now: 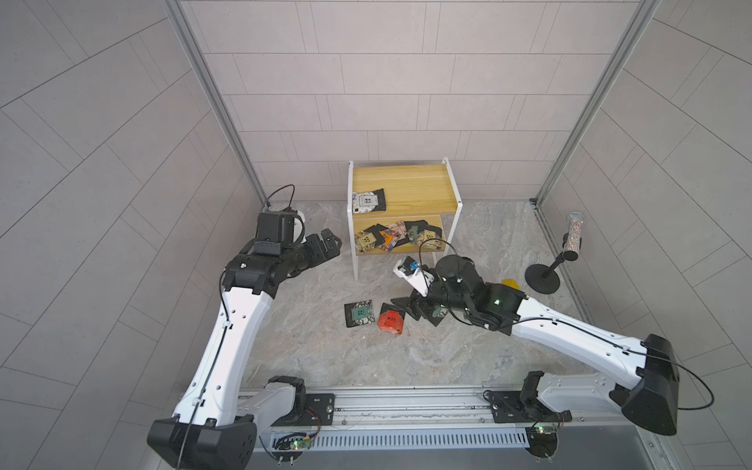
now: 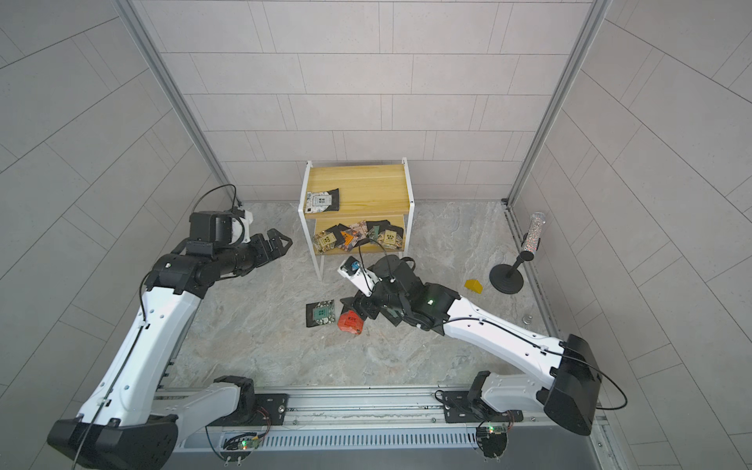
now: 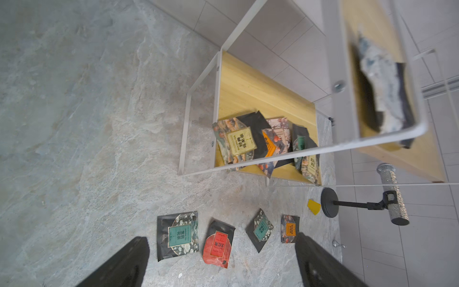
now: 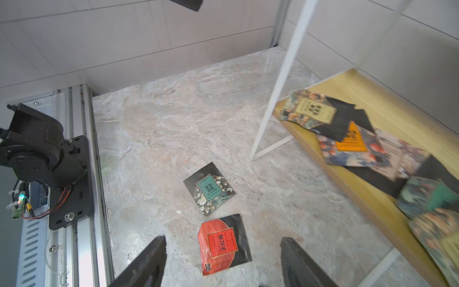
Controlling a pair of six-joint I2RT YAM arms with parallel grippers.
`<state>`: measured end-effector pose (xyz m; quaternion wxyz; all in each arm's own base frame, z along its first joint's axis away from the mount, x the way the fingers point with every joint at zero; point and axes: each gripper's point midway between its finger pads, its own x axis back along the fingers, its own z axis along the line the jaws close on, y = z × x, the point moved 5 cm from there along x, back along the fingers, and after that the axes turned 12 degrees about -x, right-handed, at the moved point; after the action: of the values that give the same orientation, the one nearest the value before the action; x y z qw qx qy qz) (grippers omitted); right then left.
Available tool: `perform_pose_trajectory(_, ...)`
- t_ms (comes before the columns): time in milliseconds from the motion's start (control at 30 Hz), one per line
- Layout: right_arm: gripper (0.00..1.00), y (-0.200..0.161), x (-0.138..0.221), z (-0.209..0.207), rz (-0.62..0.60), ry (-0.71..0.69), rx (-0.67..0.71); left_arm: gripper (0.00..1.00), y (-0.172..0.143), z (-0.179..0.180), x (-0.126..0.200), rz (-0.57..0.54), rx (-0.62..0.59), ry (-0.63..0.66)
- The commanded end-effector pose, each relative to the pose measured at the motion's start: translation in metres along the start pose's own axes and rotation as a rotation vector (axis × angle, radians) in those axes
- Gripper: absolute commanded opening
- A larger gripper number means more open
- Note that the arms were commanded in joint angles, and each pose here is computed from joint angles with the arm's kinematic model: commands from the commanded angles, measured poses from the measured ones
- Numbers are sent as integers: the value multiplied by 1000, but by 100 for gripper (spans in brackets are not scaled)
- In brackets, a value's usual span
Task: Remove the tea bags from the shelf
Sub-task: Place the tea bag at the center of the board.
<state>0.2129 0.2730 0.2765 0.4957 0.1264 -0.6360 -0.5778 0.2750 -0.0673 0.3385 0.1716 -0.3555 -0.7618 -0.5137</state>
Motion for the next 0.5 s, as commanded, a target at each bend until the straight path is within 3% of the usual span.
perform_pose_trajectory(0, 77, -8, 19, -16, -1, -59, -83, 100, 24, -22, 10, -66, -113, -69)
perform_pose_trajectory(467, 78, -25, 63, -53, -33, -256, -193, 97, 68, -84, 20, -107, -517, -88)
